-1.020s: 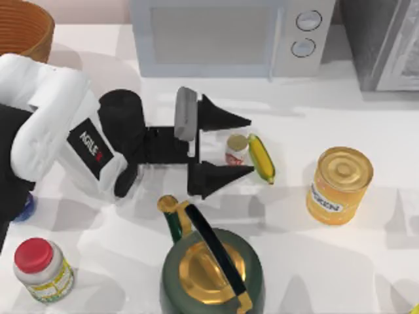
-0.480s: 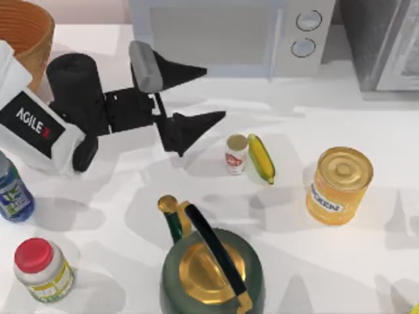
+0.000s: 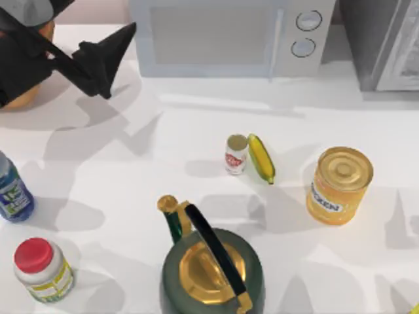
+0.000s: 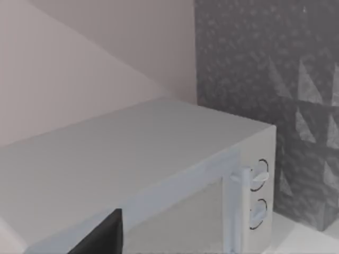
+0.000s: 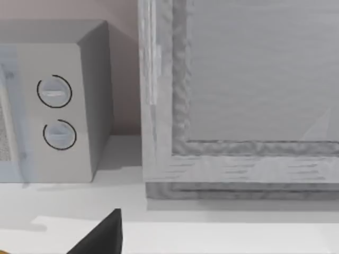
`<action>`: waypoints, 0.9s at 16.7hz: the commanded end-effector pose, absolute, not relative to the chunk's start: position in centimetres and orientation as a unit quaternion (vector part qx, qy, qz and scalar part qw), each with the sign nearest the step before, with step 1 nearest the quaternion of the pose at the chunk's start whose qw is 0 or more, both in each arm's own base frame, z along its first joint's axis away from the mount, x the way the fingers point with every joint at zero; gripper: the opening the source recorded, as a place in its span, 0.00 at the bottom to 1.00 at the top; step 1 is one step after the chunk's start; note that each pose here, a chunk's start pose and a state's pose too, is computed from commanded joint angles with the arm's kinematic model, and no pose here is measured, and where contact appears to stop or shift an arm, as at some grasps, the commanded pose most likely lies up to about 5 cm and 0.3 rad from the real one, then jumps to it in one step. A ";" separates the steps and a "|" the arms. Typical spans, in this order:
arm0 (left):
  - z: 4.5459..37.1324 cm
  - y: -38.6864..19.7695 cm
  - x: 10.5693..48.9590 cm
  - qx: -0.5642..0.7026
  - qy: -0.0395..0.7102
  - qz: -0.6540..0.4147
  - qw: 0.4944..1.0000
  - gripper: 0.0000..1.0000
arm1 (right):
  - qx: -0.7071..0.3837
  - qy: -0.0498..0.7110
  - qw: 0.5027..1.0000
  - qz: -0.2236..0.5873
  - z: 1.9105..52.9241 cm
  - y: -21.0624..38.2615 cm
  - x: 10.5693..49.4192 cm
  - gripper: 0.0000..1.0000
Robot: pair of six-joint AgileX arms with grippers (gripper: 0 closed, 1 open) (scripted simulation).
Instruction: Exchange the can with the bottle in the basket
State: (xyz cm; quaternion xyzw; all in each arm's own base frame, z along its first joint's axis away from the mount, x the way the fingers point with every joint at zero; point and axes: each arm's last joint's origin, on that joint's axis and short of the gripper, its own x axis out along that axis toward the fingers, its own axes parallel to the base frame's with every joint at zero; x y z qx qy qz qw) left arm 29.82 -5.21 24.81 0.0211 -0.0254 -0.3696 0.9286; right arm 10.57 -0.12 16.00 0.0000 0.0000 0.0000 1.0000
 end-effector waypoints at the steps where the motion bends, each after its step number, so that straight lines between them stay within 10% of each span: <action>1: 26.0 -4.5 27.6 0.023 -0.032 -0.339 0.940 1.00 | 0.000 0.000 1.000 0.000 16.0 -0.1 10.6 1.00; 8: 24.5 -1.4 14.0 0.018 -0.055 -0.147 0.987 1.00 | 0.000 0.000 1.000 0.000 16.0 -0.1 10.6 1.00; 15: 16.8 -0.2 10.6 0.002 -0.008 -0.013 1.000 1.00 | 0.000 0.000 1.000 0.000 16.0 -0.1 10.6 1.00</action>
